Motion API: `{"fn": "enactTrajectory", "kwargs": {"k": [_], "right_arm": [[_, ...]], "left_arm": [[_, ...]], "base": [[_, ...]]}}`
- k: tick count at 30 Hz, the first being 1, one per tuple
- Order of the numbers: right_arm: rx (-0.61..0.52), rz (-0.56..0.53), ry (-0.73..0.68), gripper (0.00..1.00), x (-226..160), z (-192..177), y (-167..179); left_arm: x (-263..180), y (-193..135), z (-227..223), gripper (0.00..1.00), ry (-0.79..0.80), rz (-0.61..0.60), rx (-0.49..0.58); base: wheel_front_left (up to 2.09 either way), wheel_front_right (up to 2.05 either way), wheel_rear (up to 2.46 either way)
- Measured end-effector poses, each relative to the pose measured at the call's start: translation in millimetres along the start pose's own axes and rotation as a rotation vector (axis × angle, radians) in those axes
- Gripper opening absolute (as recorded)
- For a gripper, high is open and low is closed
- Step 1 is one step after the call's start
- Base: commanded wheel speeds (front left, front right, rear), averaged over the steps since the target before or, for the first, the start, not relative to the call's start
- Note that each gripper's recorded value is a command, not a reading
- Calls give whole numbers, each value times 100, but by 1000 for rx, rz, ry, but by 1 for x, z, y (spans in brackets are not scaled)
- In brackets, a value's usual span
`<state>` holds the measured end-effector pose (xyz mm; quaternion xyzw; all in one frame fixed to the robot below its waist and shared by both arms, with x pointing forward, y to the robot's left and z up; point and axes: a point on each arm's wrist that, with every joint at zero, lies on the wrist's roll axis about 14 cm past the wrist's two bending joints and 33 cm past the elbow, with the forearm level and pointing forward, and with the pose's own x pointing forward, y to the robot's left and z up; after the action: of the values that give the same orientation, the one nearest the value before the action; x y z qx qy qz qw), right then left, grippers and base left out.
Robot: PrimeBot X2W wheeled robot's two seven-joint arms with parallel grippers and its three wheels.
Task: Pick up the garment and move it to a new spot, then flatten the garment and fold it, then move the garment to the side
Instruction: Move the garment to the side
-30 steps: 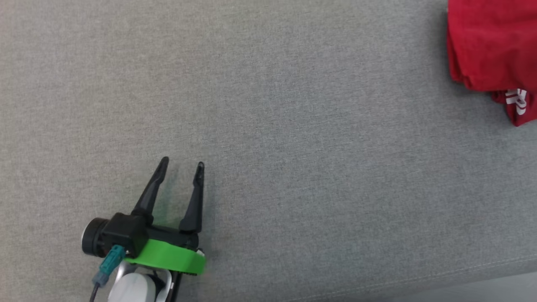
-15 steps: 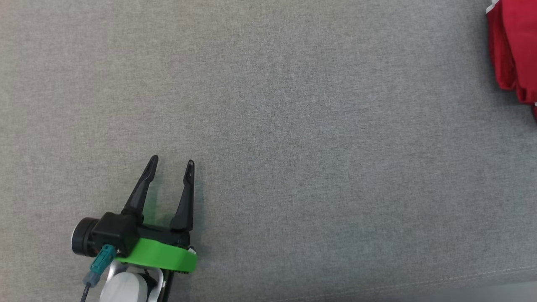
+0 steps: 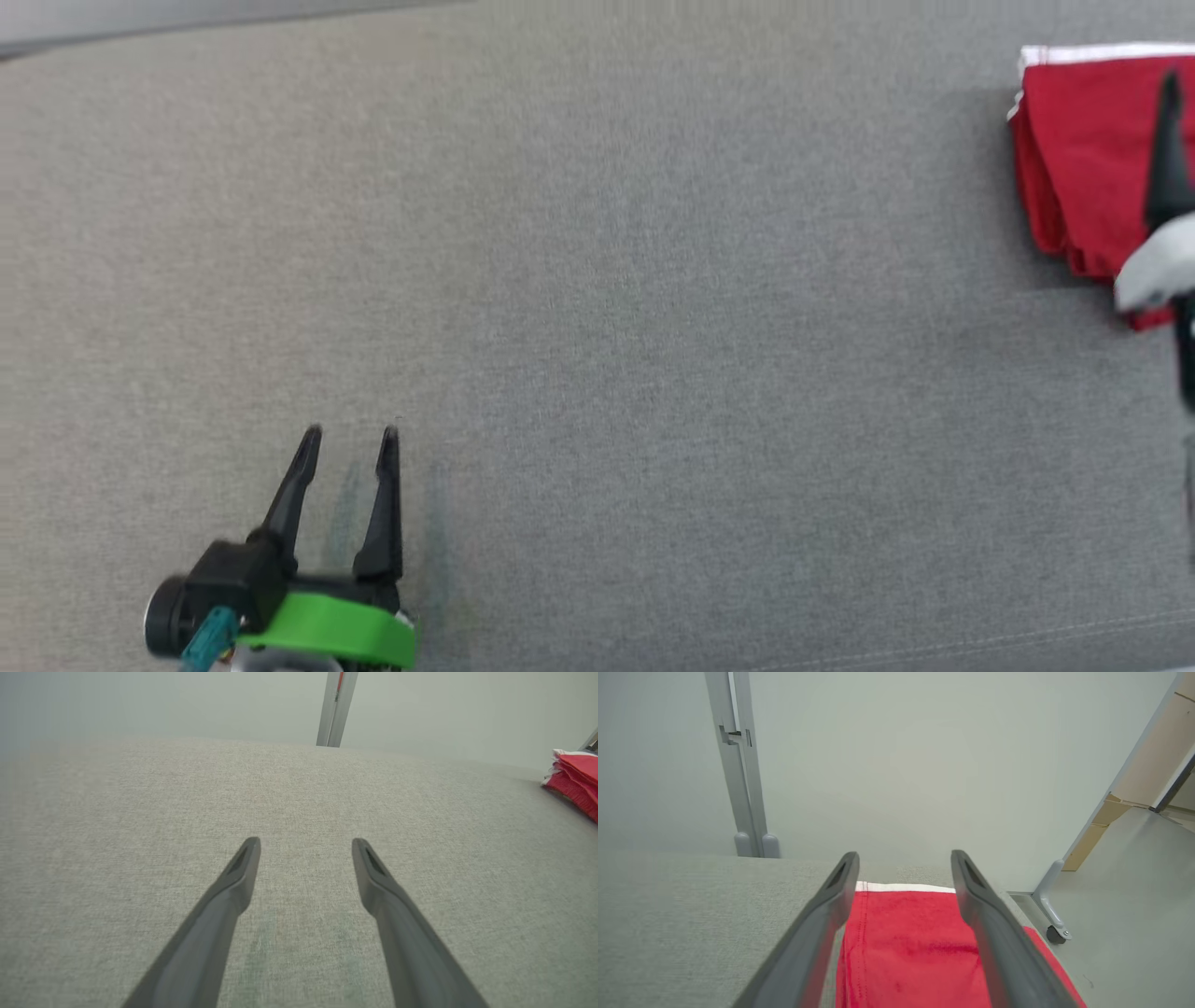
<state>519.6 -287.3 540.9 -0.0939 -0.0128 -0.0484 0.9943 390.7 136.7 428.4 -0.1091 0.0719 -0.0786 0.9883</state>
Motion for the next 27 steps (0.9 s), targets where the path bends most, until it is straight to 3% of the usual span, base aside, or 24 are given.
{"fn": "enactTrajectory", "kwargs": {"k": [5, 13, 19, 27], "right_arm": [[84, 76, -92, 100, -49, 5, 31], [187, 94, -84, 100, -129, -7, 61], [197, 112, -71, 100, -165, -10, 74], [212, 84, -38, 100, -183, -22, 69]], "left_arm": [[-30, 14, 7, 100, -16, 63, 1], [-68, 17, 17, 100, -56, 95, 7], [-82, 27, 31, 100, -111, 130, 16], [-87, 24, 32, 100, -120, 124, 17]], "base": [[0, 0, 0], [0, 0, 0], [0, 0, 0], [0, 0, 0]]}}
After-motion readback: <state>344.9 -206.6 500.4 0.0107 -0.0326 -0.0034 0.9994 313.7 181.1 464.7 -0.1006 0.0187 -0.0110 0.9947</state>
